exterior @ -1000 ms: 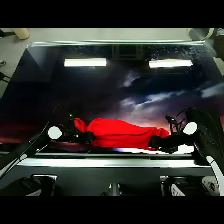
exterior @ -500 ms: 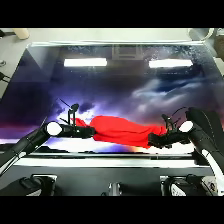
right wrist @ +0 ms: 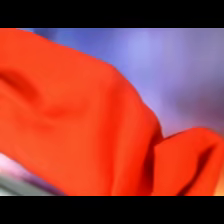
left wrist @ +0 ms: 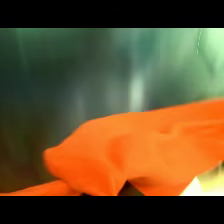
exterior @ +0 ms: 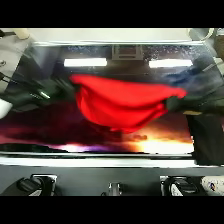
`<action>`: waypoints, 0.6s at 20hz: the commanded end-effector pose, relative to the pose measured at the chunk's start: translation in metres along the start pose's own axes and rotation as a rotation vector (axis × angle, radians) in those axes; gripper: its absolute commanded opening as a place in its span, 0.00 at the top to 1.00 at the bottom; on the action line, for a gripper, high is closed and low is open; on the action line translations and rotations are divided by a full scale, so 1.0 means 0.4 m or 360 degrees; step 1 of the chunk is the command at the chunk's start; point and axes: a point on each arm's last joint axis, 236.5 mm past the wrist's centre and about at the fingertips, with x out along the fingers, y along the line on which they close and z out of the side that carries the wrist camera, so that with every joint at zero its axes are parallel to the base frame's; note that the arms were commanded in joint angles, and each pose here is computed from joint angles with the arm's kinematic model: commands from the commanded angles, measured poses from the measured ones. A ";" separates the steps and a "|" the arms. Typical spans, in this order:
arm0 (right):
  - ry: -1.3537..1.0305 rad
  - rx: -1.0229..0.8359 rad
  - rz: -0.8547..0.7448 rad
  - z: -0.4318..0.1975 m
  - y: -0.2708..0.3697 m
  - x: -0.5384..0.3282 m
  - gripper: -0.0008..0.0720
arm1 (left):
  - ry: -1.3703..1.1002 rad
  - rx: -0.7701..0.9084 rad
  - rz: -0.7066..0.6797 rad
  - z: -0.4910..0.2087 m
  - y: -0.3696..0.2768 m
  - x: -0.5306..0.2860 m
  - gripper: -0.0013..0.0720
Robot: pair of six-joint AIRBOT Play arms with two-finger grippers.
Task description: Fold the shirts.
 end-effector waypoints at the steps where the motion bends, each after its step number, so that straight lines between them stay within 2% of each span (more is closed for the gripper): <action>1: -0.0821 -0.0225 0.0019 0.247 0.220 -0.381 0.96 | -0.0740 0.0279 0.0077 0.402 -0.110 -0.348 0.95; 4: -0.0878 0.0052 0.0197 0.231 0.295 -0.457 0.96 | -0.1097 0.0379 0.0076 0.536 -0.188 -0.532 0.95; 6: -0.0833 0.0078 0.0375 0.210 0.359 -0.466 0.96 | -0.1267 0.0420 0.0056 0.583 -0.229 -0.611 0.95; 9: -0.0885 0.0158 0.0565 0.233 0.412 -0.492 0.96 | -0.1464 0.0523 0.0156 0.636 -0.226 -0.673 0.95; 12: -0.0581 0.0222 0.0393 0.172 0.337 -0.391 0.96 | -0.1310 0.0531 0.0253 0.632 -0.152 -0.562 0.95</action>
